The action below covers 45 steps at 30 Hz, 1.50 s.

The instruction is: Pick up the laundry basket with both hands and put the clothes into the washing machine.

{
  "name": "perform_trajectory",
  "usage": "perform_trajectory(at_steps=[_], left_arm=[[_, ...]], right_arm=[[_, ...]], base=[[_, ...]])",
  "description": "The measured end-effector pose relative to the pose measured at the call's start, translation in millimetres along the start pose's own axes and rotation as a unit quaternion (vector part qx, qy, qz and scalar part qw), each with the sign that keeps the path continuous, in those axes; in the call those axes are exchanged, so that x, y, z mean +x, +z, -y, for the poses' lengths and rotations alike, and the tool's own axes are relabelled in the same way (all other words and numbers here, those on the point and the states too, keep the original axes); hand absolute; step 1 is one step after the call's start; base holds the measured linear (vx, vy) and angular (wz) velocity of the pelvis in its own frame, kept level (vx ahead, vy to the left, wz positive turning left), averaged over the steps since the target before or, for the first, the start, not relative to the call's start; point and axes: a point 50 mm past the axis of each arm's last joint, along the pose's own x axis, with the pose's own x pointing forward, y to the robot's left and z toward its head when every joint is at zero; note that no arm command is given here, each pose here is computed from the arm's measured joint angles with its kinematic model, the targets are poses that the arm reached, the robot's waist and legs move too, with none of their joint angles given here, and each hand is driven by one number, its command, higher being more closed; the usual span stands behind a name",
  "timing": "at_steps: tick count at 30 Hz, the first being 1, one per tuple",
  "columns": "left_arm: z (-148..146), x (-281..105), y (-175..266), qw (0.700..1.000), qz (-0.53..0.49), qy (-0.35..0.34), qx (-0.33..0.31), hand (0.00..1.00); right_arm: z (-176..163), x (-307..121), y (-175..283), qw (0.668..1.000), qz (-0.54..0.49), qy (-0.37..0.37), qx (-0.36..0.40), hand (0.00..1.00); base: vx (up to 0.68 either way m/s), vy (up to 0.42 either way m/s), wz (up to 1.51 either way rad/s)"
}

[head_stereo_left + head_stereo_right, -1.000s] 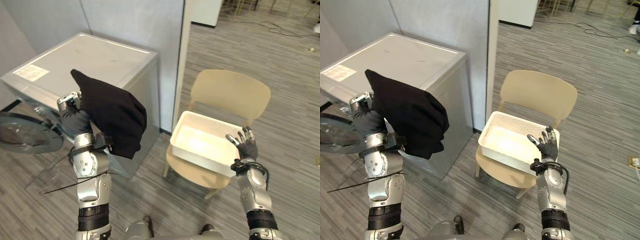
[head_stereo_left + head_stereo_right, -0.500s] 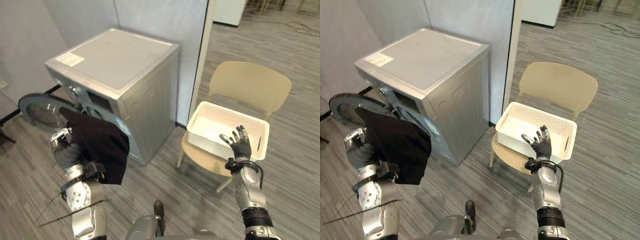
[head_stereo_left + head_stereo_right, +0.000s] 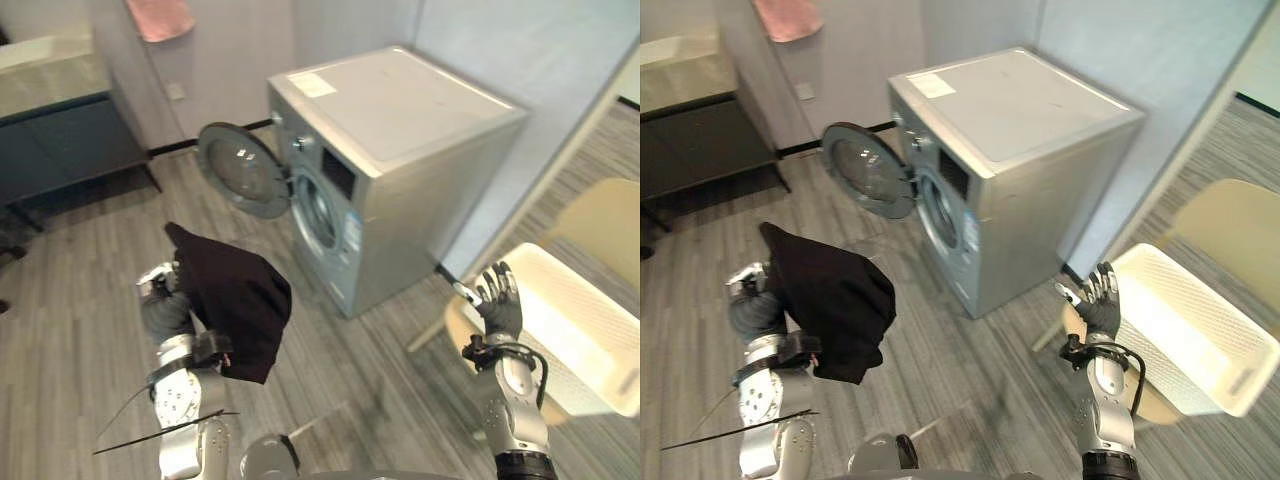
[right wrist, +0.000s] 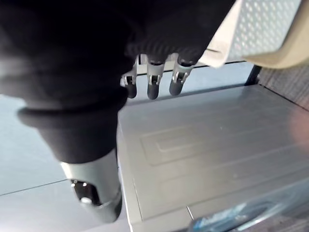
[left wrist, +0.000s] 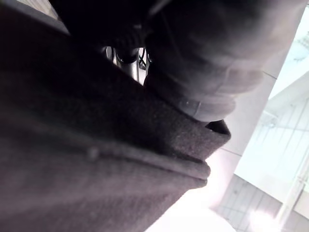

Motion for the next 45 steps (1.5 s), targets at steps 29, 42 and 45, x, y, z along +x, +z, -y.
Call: perform_trajectory(at_steps=[29,42,45], left_arm=[[-2.3,-20.4,-69.5,0.985,-0.173,-0.020,0.009,1.00],[-33.5,-16.0,-48.4,0.990,-0.133,0.038,0.017,1.00],[-39.4,-20.1,-59.8,0.985,-0.153,0.075,0.009,1.00]], right_arm=[[-74.2,-39.4,-49.8,0.979,-0.107,0.174,0.023,0.00],[-105.5,-78.8,-94.1,0.937,-0.197,0.282,-0.059,0.00],[-75.3,-83.3,-117.9,0.926,-0.256,0.250,-0.116,0.00]], base=[[0.33,0.150,-0.29],[0.10,0.179,-1.18],[0.21,-0.073,-0.11]])
